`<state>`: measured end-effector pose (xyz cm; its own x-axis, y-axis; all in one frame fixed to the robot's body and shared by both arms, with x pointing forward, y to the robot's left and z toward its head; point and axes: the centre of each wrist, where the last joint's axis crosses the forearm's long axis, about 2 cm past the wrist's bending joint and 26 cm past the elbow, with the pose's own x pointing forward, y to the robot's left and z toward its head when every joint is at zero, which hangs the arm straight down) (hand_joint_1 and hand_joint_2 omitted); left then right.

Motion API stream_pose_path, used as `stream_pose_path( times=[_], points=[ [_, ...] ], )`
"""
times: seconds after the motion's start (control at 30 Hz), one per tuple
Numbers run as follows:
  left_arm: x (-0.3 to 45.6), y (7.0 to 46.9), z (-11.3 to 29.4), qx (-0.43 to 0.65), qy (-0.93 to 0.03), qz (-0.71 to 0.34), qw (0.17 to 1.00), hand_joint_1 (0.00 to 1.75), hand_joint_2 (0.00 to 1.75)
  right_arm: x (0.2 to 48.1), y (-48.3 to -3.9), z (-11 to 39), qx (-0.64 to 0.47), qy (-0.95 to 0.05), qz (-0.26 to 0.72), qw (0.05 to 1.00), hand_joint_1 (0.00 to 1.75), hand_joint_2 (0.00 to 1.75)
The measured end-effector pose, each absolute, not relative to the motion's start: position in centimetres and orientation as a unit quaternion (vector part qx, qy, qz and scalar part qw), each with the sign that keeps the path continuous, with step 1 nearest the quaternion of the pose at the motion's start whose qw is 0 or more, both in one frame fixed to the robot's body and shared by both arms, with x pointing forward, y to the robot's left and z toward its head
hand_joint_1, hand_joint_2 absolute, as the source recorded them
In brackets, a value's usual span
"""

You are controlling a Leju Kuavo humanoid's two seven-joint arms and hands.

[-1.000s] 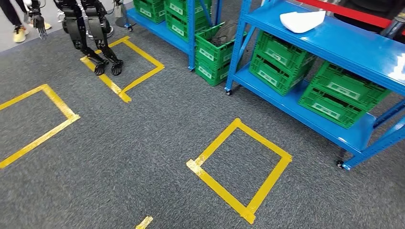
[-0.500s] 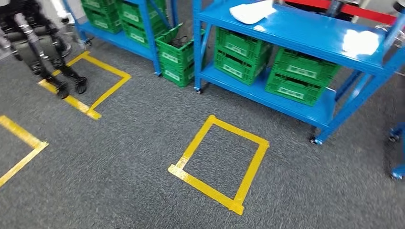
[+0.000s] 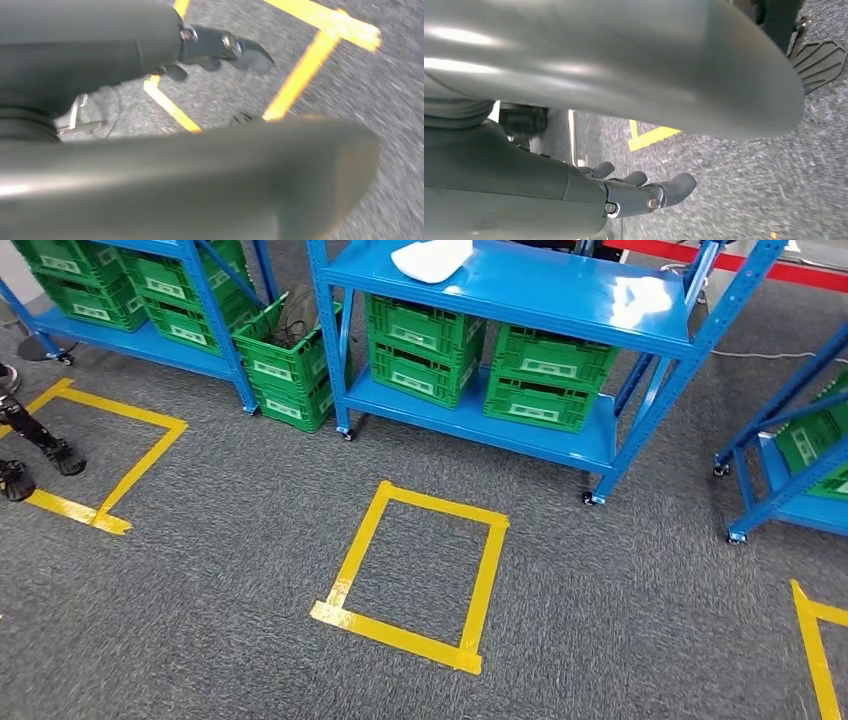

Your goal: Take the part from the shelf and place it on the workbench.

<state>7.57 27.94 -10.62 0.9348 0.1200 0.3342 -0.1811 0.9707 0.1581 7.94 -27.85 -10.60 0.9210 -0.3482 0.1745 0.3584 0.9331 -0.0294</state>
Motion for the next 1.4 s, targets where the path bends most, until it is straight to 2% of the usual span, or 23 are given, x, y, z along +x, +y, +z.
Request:
stream_pose_path(
  times=[0.37, 0.77, 1.4],
  points=[
    [7.98, 27.75, -10.56, 0.076, -0.178, 0.049, 0.980, 0.00, 0.00, 8.13, -28.27, -10.58, -0.030, -0.075, -0.177, 0.981, 0.00, 0.00],
    [7.52, 27.85, -10.65, 0.065, -0.161, 0.077, 0.982, 0.00, 0.00, 8.04, -28.15, -10.59, -0.029, -0.070, -0.171, 0.982, 0.00, 0.00],
    [7.74, 27.55, -10.60, 0.061, -0.200, 0.069, 0.975, 0.00, 0.00, 8.26, -28.16, -10.55, -0.030, -0.069, -0.172, 0.982, 0.00, 0.00]
  ],
)
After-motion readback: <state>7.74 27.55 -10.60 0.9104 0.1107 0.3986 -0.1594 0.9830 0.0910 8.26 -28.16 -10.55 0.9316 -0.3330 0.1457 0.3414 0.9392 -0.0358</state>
